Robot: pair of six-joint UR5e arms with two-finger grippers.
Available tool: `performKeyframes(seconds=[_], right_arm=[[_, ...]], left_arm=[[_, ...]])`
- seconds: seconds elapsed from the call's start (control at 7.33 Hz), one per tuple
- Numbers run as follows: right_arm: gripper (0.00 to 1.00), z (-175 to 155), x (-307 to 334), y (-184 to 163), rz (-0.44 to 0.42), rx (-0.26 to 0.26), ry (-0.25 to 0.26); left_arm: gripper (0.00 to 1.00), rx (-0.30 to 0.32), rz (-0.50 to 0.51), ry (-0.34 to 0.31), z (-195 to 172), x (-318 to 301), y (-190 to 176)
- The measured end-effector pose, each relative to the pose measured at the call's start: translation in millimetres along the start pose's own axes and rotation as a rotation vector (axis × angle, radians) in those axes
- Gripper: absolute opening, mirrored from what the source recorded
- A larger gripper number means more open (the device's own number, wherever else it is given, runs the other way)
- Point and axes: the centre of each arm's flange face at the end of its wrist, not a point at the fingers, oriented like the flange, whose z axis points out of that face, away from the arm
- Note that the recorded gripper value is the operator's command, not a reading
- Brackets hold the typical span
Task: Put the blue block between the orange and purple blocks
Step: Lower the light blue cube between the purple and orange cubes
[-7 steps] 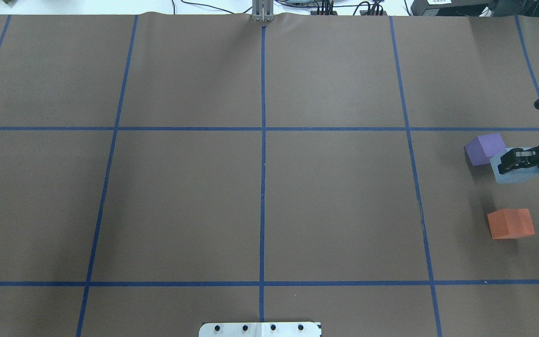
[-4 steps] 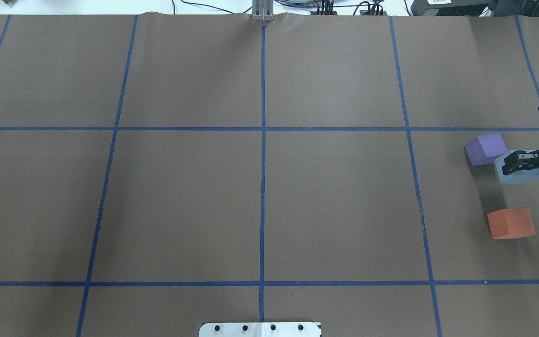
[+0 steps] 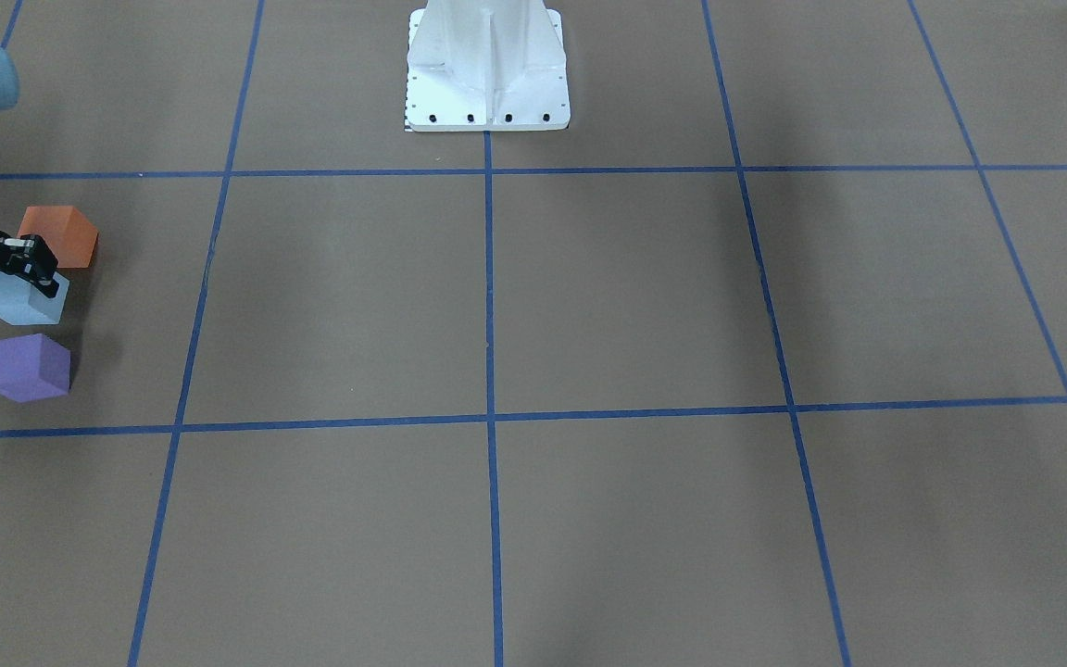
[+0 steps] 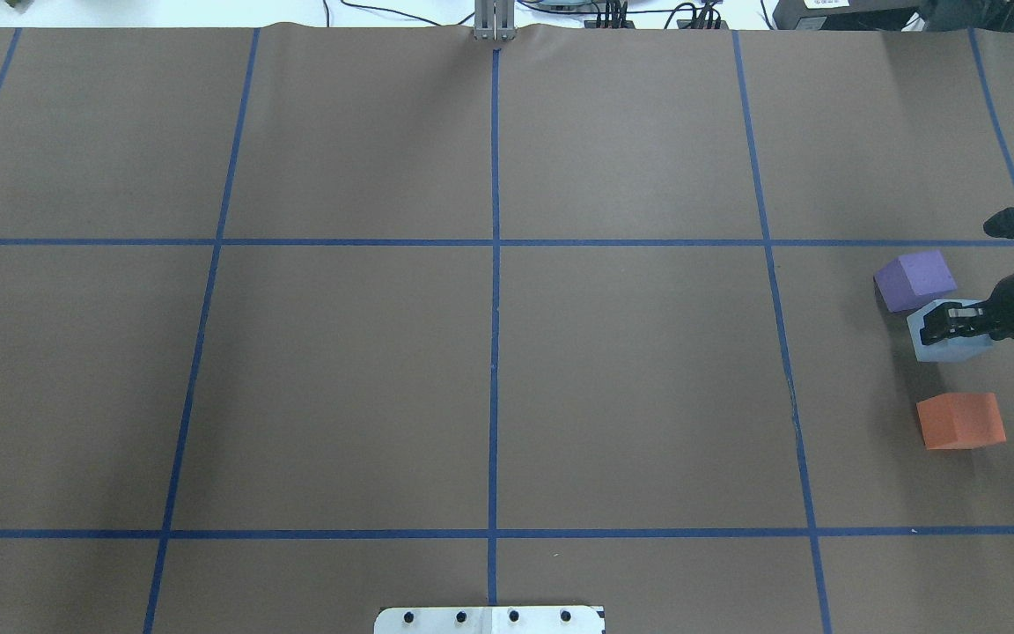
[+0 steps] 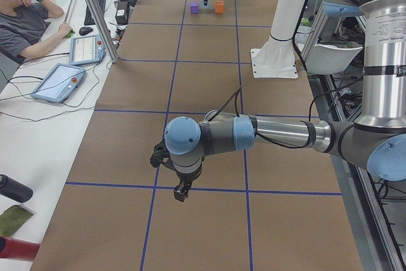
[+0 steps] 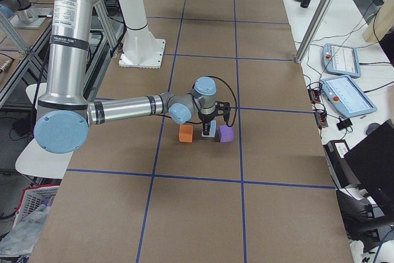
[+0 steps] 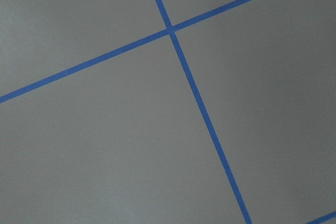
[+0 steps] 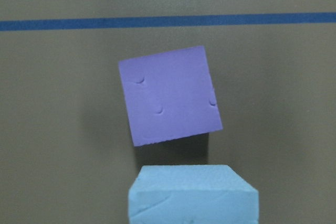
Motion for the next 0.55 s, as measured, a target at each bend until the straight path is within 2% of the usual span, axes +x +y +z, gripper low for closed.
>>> performKeyframes(seconds=[0.27,0.41,0.55], right_arm=[[0.0,7.2,-5.4,4.0,-0.012,-0.002,0.012],[0.04,9.3,-6.3,5.1,-0.017,-0.003,0.016],[0.19,10.9,-5.9,6.1,-0.021,-0.006,0.019]], left_arm=[[1.0,0.0,0.0,0.0,0.2,0.0,0.3],[1.0,-0.001,0.0,0.0,0.3,-0.1,0.4],[1.0,-0.001,-0.001,0.0,0.3,-0.1,0.4]])
